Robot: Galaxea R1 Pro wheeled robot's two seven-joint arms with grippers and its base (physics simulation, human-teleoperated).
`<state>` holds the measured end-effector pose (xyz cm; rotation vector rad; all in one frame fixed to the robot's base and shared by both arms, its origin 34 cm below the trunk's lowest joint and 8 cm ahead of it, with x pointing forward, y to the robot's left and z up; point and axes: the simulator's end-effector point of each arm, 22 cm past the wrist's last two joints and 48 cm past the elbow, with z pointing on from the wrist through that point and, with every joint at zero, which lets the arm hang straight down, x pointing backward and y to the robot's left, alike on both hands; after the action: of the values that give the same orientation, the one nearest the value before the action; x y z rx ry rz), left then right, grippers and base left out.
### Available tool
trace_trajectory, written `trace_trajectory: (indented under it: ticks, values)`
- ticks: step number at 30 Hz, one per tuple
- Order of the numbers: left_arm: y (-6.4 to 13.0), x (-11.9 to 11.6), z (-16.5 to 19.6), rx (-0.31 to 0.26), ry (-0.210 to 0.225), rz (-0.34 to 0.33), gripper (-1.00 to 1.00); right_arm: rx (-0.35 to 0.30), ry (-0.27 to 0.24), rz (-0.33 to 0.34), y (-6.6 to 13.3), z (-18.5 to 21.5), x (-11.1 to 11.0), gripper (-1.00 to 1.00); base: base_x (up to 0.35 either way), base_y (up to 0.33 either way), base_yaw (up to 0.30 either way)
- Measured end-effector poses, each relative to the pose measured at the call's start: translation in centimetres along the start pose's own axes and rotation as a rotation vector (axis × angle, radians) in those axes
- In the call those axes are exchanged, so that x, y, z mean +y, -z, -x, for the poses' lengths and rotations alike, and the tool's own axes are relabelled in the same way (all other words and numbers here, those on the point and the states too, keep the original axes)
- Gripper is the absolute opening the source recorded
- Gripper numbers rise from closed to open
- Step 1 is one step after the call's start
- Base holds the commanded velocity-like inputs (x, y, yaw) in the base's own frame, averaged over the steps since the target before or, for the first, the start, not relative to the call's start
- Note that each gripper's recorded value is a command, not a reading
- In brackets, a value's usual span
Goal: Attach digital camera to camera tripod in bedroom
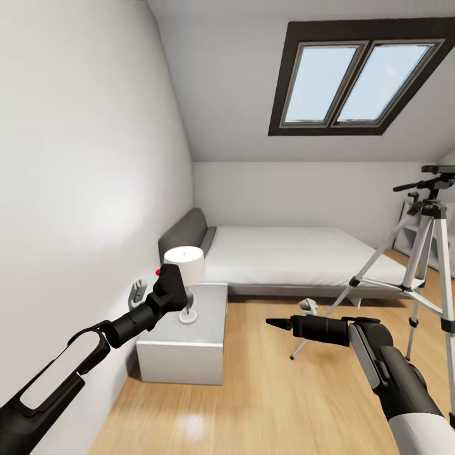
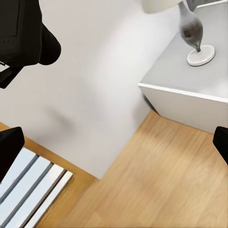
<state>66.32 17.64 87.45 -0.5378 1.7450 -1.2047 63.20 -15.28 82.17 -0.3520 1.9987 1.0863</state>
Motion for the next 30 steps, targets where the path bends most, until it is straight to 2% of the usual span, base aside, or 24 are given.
trace_trajectory:
  ticks: [30]
  values:
    - [-0.2,-5.1,3.1,-0.001,-0.004,0.005,-1.00,0.002,-0.001,-0.008,1.2,5.1,2.7,1.00,0.000,0.000,0.000]
